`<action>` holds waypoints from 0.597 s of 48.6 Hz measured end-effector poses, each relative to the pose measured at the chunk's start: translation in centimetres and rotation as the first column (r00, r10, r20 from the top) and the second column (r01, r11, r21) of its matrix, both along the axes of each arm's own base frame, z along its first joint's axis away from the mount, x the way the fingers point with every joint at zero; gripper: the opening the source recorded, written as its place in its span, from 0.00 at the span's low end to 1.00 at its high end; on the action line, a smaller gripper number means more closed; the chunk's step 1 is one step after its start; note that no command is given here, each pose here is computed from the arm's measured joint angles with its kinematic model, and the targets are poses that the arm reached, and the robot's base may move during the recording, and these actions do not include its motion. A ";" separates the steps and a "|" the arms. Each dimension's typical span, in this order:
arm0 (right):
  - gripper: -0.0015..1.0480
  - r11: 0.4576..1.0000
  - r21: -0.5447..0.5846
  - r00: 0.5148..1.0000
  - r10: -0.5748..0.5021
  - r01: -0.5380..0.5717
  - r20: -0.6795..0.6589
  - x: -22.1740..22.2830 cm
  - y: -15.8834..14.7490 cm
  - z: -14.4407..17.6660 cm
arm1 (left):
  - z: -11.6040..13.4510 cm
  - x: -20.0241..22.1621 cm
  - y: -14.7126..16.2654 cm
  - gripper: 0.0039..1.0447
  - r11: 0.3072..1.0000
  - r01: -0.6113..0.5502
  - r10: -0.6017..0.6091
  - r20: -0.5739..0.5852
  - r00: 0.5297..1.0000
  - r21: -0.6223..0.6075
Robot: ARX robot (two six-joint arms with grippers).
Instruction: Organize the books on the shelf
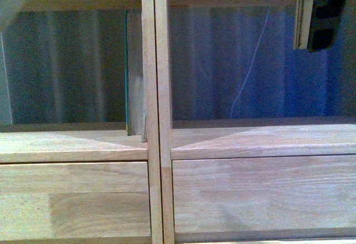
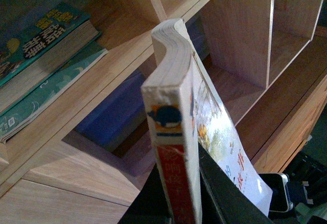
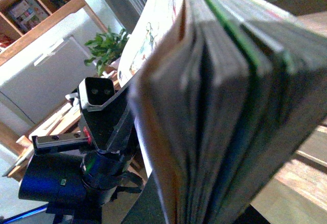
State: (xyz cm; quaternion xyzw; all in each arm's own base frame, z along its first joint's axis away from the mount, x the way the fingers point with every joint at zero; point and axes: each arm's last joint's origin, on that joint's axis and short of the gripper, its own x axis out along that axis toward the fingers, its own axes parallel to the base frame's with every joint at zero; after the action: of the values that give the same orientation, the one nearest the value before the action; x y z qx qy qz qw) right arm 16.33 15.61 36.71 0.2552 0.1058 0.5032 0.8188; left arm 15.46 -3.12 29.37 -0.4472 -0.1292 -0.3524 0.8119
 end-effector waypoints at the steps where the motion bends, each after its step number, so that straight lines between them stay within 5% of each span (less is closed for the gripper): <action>1: 0.07 1.000 0.000 1.000 0.000 0.000 0.000 0.0 0.0 0.0 | 0.0 0.0 0.0 0.07 1.000 0.001 -0.001 -0.001 1.000 -0.001; 15: 0.09 1.000 0.002 1.000 -0.009 0.009 0.000 0.0 0.0 0.0 | 0.1 0.0 0.0 0.06 1.000 0.000 0.000 -0.001 1.000 -0.002; 29: 0.46 0.996 0.029 0.996 -0.085 0.085 0.016 0.7 -0.5 0.1 | 0.1 0.1 0.5 0.06 0.998 -0.060 0.059 0.011 0.998 0.037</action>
State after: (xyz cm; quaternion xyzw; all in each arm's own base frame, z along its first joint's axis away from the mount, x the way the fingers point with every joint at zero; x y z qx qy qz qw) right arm 17.05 15.08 36.86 0.2666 0.0808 0.4715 0.8367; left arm 15.59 -2.59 29.43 -0.4263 -0.1401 -0.3327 0.8294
